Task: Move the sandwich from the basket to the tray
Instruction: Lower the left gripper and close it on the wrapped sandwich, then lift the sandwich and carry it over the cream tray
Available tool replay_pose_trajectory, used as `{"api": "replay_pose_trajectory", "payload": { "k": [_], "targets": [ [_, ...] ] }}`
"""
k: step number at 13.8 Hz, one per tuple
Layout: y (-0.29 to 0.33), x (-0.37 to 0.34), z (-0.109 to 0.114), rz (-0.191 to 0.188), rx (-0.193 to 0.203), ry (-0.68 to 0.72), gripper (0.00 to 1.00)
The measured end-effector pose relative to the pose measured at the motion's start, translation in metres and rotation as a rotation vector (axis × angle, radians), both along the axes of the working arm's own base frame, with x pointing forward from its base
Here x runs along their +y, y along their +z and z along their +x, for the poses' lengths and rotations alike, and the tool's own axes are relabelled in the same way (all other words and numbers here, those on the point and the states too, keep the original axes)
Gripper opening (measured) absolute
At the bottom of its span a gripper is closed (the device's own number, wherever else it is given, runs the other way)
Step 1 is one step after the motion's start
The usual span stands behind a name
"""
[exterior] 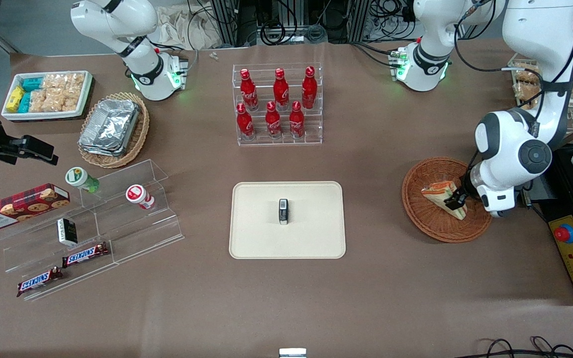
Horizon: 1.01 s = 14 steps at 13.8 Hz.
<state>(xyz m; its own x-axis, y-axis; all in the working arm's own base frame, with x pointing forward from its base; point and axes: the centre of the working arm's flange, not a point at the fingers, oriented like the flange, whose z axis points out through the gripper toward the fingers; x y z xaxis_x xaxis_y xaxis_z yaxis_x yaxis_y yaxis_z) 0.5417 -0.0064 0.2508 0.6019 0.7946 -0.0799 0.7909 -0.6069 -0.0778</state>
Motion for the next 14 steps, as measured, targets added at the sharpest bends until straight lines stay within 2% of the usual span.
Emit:
{"api": "replay_pose_trajectory", "payload": {
  "k": [4,7,9,12,14],
  "targets": [
    [-0.020,-0.002,-0.002,0.001,0.019,0.002,0.96],
    [-0.023,-0.008,-0.003,-0.003,0.019,-0.005,0.61],
    [-0.020,-0.012,-0.001,-0.005,0.009,-0.011,0.44],
    [0.011,-0.020,0.003,-0.017,-0.023,-0.036,0.35],
    [0.059,-0.029,0.000,-0.041,-0.016,-0.135,0.33]
  ]
}}
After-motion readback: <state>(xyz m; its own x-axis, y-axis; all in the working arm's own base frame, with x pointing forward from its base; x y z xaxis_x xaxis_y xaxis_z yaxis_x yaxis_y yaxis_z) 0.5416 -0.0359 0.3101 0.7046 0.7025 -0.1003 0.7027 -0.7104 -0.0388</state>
